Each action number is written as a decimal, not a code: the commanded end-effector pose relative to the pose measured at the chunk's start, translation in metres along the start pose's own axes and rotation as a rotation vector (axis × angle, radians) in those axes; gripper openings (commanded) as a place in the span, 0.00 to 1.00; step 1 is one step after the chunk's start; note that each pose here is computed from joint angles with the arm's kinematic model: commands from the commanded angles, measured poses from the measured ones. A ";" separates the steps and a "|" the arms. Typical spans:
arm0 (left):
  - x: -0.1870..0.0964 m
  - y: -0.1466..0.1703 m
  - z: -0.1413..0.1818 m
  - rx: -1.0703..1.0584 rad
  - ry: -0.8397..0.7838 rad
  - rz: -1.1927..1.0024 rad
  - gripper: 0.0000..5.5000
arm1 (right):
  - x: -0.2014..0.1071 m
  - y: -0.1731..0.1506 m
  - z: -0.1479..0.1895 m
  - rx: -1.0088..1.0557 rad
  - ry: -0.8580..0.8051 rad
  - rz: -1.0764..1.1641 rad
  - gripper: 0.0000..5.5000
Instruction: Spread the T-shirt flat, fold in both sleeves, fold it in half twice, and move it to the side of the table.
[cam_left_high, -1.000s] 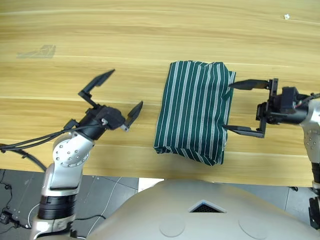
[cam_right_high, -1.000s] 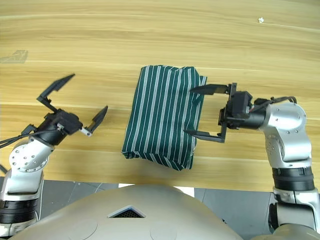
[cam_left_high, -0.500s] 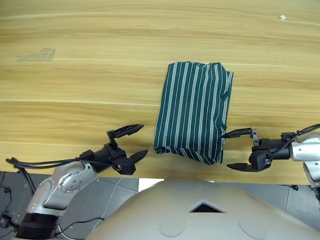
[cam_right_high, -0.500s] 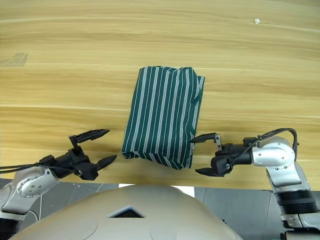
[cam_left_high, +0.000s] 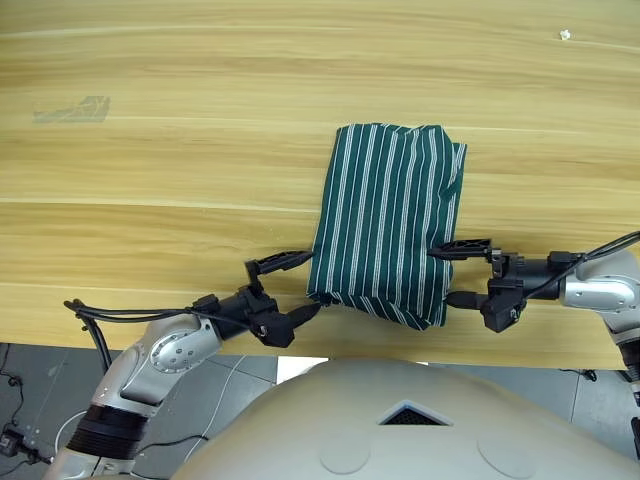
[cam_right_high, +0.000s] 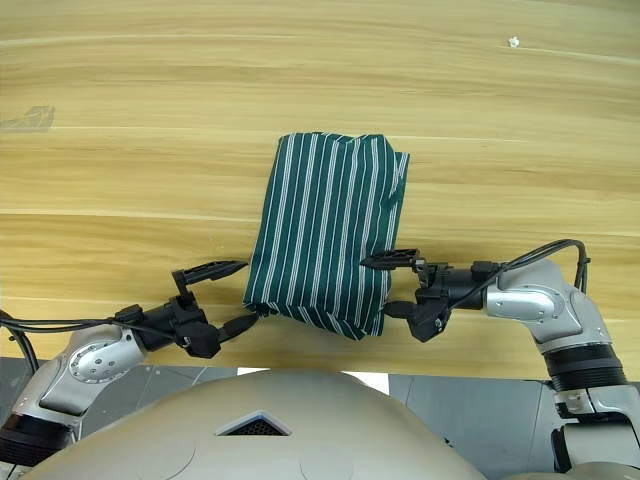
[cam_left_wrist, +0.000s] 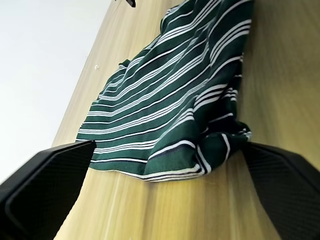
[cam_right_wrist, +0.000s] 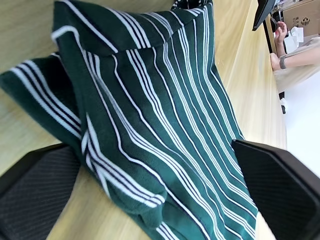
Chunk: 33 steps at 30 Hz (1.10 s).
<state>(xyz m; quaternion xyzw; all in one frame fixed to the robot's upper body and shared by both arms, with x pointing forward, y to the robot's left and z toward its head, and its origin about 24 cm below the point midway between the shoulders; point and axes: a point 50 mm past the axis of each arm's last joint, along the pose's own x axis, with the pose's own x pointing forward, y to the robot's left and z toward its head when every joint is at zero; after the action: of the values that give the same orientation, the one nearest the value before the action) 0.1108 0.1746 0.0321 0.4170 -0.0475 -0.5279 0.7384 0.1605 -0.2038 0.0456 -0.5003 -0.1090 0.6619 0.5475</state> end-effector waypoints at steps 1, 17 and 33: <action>0.000 -0.008 -0.006 -0.006 0.028 -0.099 0.98 | 0.005 0.024 0.002 0.082 0.011 0.143 0.98; -0.001 -0.013 -0.014 0.019 0.040 -0.228 0.76 | 0.006 0.031 0.016 0.196 -0.061 0.187 0.98; -0.001 -0.014 -0.018 0.001 0.052 -0.234 0.26 | 0.015 0.025 0.012 0.199 -0.041 0.098 0.85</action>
<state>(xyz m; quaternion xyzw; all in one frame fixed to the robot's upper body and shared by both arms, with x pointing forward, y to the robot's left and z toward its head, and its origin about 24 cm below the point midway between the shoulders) 0.1123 0.1774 0.0205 0.4257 -0.0223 -0.5901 0.6856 0.1413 -0.1912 0.0368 -0.4214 -0.0703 0.6988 0.5737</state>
